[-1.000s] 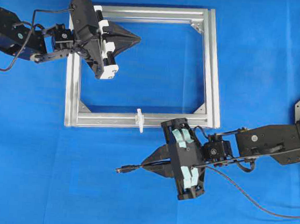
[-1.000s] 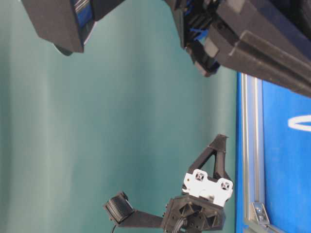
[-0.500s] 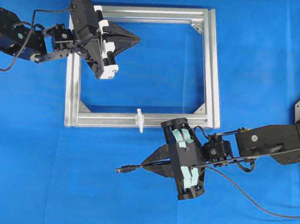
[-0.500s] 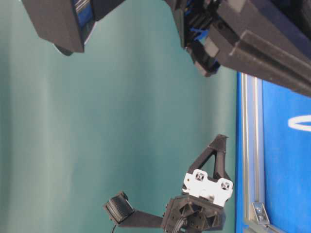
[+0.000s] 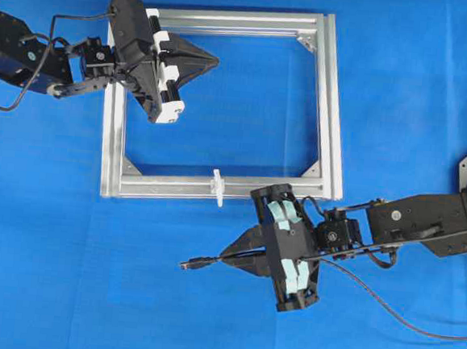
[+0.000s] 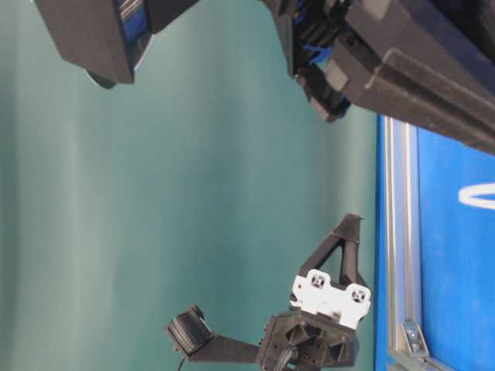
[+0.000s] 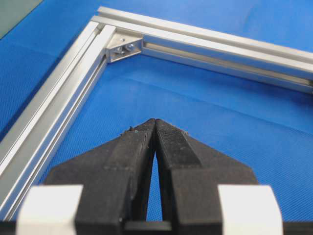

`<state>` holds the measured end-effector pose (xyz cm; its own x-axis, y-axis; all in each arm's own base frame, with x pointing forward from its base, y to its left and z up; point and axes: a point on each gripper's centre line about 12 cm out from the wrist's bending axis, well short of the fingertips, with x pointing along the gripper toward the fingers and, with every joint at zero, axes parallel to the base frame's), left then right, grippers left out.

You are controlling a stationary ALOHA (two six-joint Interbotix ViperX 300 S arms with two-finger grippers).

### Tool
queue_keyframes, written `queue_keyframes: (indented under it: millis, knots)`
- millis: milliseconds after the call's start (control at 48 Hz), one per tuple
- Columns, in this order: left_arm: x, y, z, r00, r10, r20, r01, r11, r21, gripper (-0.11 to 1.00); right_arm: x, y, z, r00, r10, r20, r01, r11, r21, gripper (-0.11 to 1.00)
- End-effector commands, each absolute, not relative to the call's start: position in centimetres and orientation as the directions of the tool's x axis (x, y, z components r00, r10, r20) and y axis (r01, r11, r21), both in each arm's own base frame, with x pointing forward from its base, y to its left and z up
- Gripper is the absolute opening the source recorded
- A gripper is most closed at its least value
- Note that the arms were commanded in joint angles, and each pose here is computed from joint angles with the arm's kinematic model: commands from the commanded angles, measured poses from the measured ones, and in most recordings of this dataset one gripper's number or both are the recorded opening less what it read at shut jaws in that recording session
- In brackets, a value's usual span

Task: Insert the wire through the string loop located in the center.
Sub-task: 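Lift the cable with the right gripper and carry it toward the zip-tie loop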

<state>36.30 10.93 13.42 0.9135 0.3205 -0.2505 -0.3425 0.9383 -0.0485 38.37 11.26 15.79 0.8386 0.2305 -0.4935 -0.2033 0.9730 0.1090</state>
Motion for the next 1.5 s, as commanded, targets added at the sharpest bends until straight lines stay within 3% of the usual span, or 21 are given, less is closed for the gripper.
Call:
queue_keyframes:
  millis: [0, 750, 1083, 1479]
  knots:
    - [36.4, 11.0, 14.9, 0.923, 0.323, -0.207, -0.340, 0.939, -0.050, 0.00, 38.6, 11.5, 17.5, 0.859, 0.240, -0.453, -0.211, 0.971, 0.114, -0.02]
    - [36.4, 11.0, 14.9, 0.923, 0.324, -0.209, -0.341, 0.939, -0.052, 0.00, 31.2, 9.2, 17.2, 0.832, 0.232, -0.504, -0.194, 0.973, 0.127, -0.02]
    - [36.4, 11.0, 14.8, 0.922, 0.324, -0.210, -0.341, 0.939, -0.050, 0.00, 31.5, 8.7, 17.0, 0.834, 0.215, -0.508, -0.173, 0.976, 0.130, -0.02]
    - [36.4, 11.0, 14.8, 0.922, 0.324, -0.210, -0.341, 0.939, -0.050, 0.00, 32.3, 3.9, 16.2, 0.843, 0.087, -0.531, -0.023, 0.992, 0.127, -0.02]
